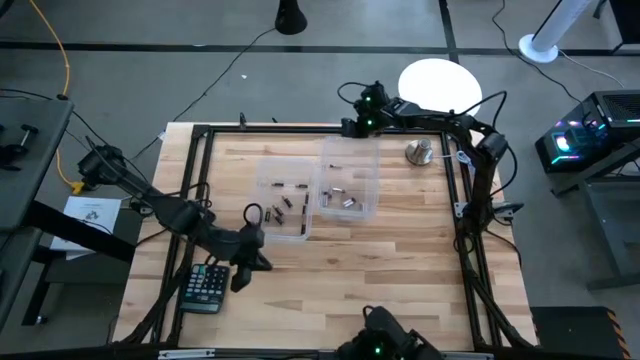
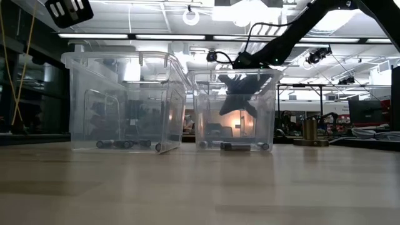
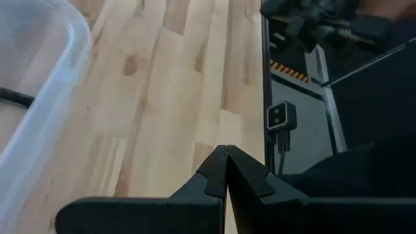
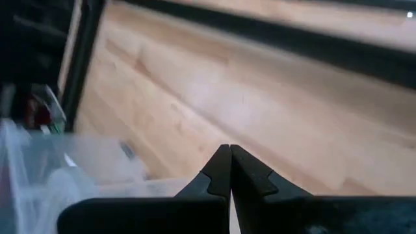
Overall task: Sort batteries
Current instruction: Adjust the transparent bins
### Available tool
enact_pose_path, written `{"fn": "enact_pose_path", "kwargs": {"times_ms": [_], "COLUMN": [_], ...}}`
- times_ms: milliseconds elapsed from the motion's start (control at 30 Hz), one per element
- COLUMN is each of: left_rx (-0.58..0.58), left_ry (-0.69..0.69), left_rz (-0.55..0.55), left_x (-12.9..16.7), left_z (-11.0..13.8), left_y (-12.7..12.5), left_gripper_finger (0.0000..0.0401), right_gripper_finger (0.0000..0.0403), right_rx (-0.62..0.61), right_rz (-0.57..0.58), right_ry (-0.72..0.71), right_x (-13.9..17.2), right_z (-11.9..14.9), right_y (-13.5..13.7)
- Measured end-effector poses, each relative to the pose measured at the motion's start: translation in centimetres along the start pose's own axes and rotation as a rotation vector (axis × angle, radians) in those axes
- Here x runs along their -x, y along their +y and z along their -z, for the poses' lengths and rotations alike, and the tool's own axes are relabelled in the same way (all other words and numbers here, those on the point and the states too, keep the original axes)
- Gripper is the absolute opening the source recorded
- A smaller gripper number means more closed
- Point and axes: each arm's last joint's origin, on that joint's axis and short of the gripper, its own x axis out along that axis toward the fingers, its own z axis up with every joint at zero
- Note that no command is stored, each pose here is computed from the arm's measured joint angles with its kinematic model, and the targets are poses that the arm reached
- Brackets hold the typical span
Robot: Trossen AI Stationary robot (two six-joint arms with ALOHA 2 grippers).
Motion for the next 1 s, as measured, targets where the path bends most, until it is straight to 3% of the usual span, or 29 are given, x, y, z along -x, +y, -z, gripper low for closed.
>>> {"fn": "enact_pose_path", "kwargs": {"times_ms": [367, 600, 700, 867, 1000], "left_rx": [-0.121, -0.185, -0.220, -0.253, -0.313], "left_ry": [0.048, 0.046, 0.019, 0.059, -0.155], "left_rz": [-0.184, -0.209, -0.246, -0.248, -0.254], "left_x": [-2.0, -3.2, -3.0, -2.6, 2.0], "left_z": [0.4, -0.3, -0.9, -1.6, -4.9], "left_y": [1.5, 2.3, 2.9, 3.9, 2.6], "left_gripper_finger": [0.0000, 0.0000, 0.0000, 0.0000, 0.0000], "right_gripper_finger": [0.0000, 0.0000, 0.0000, 0.0000, 0.0000], "right_rx": [0.099, 0.121, 0.130, 0.164, 0.205], "right_rz": [0.009, -0.008, -0.023, -0.069, -0.112], "right_ry": [0.138, 0.151, 0.101, -0.028, -0.119], "right_x": [-1.5, -1.7, -0.1, 4.9, 9.1], "right_z": [3.0, 3.6, 3.0, 1.6, 1.5], "right_y": [2.3, 3.4, 4.0, 5.8, 7.7]}}
